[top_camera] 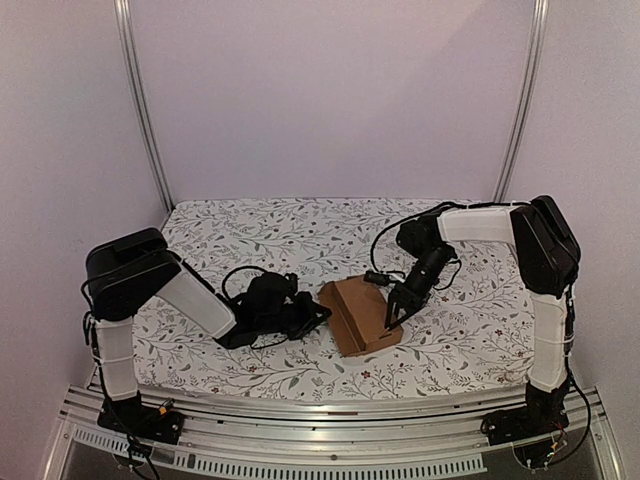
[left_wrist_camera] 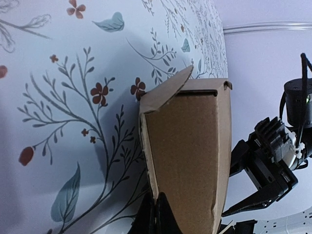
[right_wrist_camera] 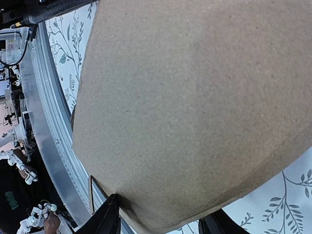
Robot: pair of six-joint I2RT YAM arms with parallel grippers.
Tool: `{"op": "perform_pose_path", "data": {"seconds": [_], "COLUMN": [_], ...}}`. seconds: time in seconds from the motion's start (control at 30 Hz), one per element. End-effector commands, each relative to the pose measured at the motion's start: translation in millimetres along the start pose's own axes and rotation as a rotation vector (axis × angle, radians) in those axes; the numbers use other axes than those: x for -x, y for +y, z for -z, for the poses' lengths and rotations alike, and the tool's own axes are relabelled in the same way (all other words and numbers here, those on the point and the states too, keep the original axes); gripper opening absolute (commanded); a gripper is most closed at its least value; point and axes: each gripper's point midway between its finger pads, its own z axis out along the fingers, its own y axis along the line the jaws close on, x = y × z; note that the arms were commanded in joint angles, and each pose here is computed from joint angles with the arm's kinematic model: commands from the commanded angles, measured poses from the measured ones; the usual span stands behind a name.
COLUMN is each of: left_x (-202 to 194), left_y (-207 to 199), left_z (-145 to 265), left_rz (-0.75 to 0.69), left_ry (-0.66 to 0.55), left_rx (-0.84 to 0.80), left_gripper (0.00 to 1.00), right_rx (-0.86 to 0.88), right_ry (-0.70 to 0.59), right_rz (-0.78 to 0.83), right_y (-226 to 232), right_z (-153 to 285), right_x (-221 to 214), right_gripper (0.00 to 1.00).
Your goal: Fold the paper box
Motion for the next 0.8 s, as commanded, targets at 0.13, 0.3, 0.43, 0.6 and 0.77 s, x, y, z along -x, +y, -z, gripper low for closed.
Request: {"op": "perform_pose_path", "data": {"seconds": [0.13,0.3,0.43,0.6,0.77], "left_x": [2,13,23,39,63], "left_y": [-2,-7,-11,-18,-39], "left_z": [-3,4,8,15,29], "left_rz": [-0.151,-0.261,-0.339,-0.484,-0.72], "left_ry": [0.076,0.12,0.187,0.3,0.382], "left_rx": [0.071,0.144,0.193,0.294,0.436], "left_gripper": [0.0,0.0,0.0,0.0,0.0], "right_rx": [-0.02,-0.006,0.019,0.005,0.002], "right_ry": [-0.026,-0.07,-0.097,-0.146,-0.224], "right_rz": [-0.01,-0.036,-0.051,-0.044,-0.067], "right_y": [-14,-18,-17,-19,-25], "right_z": [9,29,46,67,92], "right_x": [-2,-3,-5,-6,-6], "right_gripper": [0.55,0.56,0.64,0.7,0.69]}}
